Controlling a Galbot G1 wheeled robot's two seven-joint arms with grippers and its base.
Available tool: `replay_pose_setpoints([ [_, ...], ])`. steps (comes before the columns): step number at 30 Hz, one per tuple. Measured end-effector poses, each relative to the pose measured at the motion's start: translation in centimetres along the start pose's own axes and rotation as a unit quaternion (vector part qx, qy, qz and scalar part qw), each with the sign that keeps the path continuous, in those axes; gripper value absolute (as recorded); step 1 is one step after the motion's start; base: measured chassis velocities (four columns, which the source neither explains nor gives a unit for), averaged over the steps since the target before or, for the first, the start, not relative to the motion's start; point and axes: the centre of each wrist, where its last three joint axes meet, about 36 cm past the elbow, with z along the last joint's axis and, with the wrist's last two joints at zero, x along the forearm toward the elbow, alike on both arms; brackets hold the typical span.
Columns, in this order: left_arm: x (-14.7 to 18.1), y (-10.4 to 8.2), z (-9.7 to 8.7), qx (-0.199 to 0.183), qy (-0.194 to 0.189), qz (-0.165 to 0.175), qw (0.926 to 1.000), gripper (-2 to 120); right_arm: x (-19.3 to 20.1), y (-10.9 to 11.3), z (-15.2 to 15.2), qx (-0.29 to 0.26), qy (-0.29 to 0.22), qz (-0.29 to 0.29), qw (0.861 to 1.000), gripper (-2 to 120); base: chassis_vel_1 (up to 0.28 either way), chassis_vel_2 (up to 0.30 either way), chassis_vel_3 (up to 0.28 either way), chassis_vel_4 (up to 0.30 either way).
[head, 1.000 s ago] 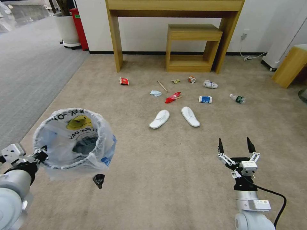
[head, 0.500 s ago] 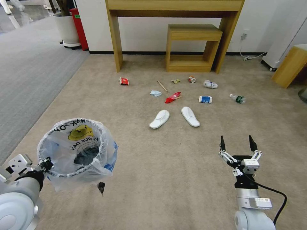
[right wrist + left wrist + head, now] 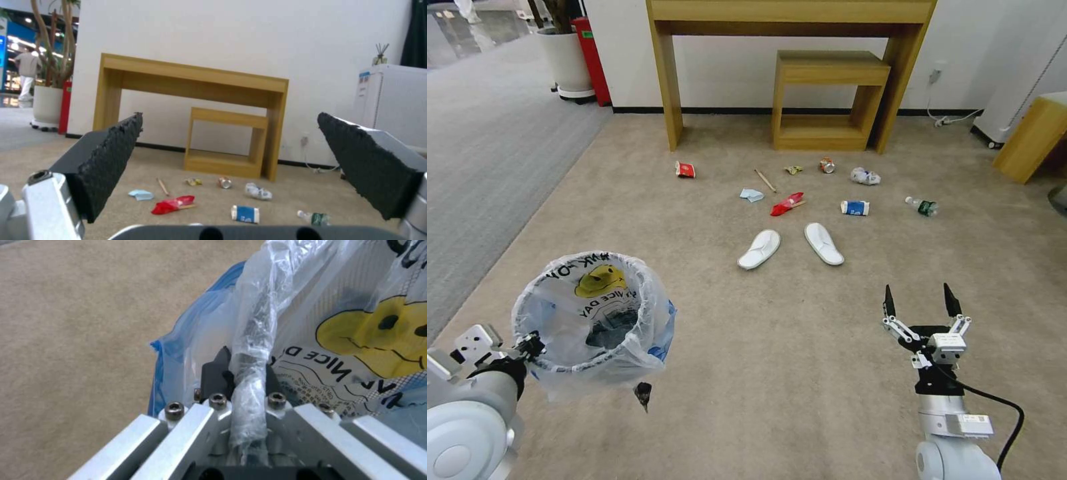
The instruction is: Pick up the trash bin and place the garbage on the floor into it.
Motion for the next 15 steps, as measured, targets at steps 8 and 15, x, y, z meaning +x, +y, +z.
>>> replay_pose_setpoints([
  [8,-0.05,0.25,-0.13,-0.001,-0.002,0.0,1.0,1,-0.04,0.15,-0.07,-0.002,-0.002,-0.001,1.0,100,-0.151,0.147,0.145,-0.14],
  [15,-0.04,0.35,-0.25,0.0,-0.004,0.0,1.0,1,-0.01,0.2,-0.08,-0.003,-0.002,-0.001,1.0,100,-0.189,0.178,0.2,-0.185],
])
